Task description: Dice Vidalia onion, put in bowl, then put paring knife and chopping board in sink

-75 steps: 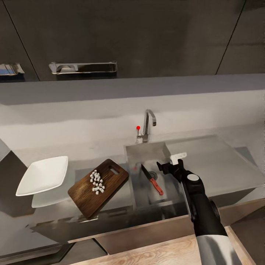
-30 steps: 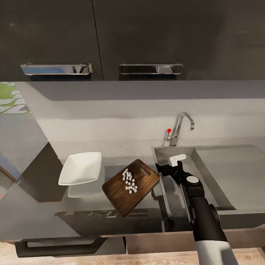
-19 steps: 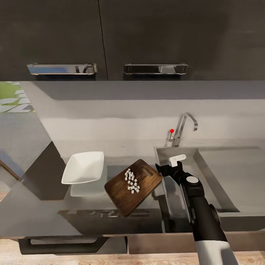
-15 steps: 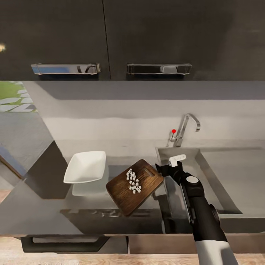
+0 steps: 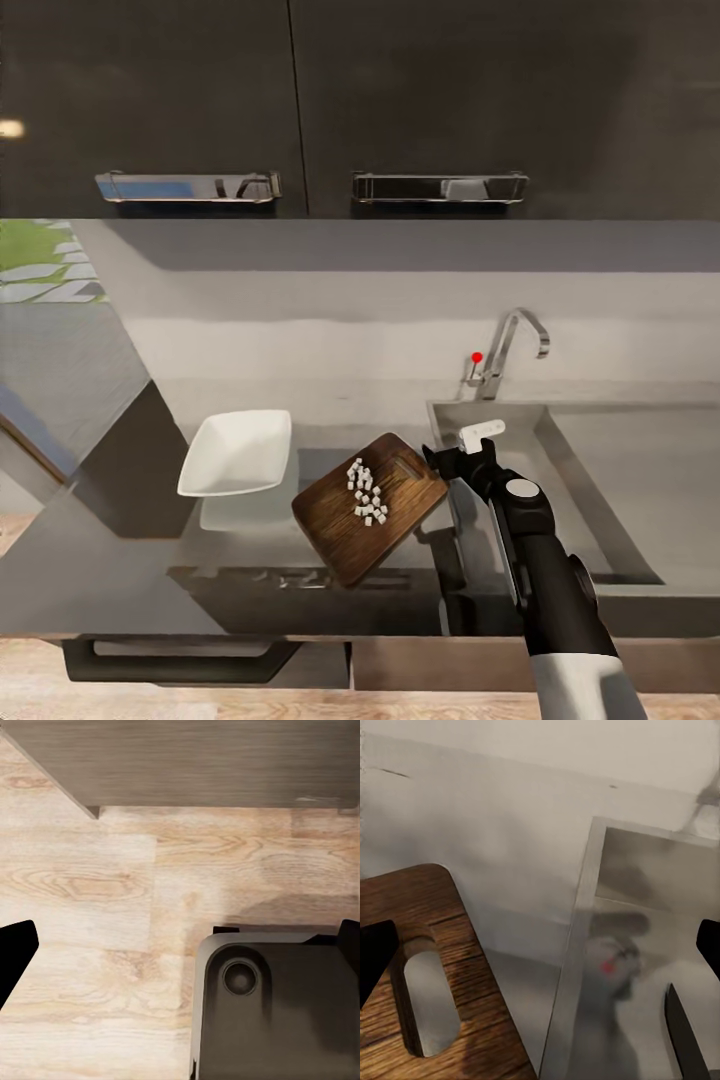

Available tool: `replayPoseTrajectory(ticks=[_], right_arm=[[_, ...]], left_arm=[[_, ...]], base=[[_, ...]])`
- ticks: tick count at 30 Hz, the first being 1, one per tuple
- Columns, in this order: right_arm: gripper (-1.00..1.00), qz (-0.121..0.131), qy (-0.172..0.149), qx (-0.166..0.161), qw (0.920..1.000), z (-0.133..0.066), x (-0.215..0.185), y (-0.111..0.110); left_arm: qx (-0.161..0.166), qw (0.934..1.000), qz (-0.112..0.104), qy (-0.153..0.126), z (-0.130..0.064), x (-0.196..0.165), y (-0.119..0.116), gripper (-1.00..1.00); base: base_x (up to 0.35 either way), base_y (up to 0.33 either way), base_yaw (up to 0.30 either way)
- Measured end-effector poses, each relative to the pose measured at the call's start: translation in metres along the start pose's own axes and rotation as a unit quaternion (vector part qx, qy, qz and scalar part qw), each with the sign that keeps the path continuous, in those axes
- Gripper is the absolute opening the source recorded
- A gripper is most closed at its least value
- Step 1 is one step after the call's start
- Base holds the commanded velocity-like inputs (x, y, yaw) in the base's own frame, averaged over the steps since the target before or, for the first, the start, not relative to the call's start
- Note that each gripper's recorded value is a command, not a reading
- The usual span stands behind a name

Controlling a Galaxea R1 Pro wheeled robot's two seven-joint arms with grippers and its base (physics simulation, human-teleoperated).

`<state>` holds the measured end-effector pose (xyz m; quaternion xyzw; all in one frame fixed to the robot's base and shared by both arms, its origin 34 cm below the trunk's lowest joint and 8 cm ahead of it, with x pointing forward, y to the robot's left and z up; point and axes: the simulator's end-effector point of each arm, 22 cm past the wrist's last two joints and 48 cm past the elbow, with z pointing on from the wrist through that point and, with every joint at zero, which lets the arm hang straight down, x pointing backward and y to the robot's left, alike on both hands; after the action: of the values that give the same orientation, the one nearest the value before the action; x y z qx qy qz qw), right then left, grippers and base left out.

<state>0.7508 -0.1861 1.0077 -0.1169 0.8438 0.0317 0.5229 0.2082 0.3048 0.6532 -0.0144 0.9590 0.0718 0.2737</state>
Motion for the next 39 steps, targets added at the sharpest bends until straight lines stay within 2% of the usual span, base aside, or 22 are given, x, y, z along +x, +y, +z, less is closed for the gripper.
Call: replayPoseTrajectory(ticks=[18,28,39], right_arm=[[1.0,0.003,0.013,-0.004,0.9999,0.005,0.012,0.003],[1.0,0.004,0.018,-0.005,0.9998,0.008,0.019,0.004],[1.0,0.005,0.027,-0.007,0.9996,0.012,0.028,0.005]], left_arm=[[0.0,1.0,0.001,0.004,-0.001,0.003,0.0,1.0],[0.0,1.0,0.001,0.009,-0.002,0.007,0.0,1.0],[0.0,0.9999,0.002,0.015,-0.003,0.011,0.0,1.0]], base=[[0.0,0.0,0.018],[0.041,0.113,0.0],[0.002,-0.037,0.0]])
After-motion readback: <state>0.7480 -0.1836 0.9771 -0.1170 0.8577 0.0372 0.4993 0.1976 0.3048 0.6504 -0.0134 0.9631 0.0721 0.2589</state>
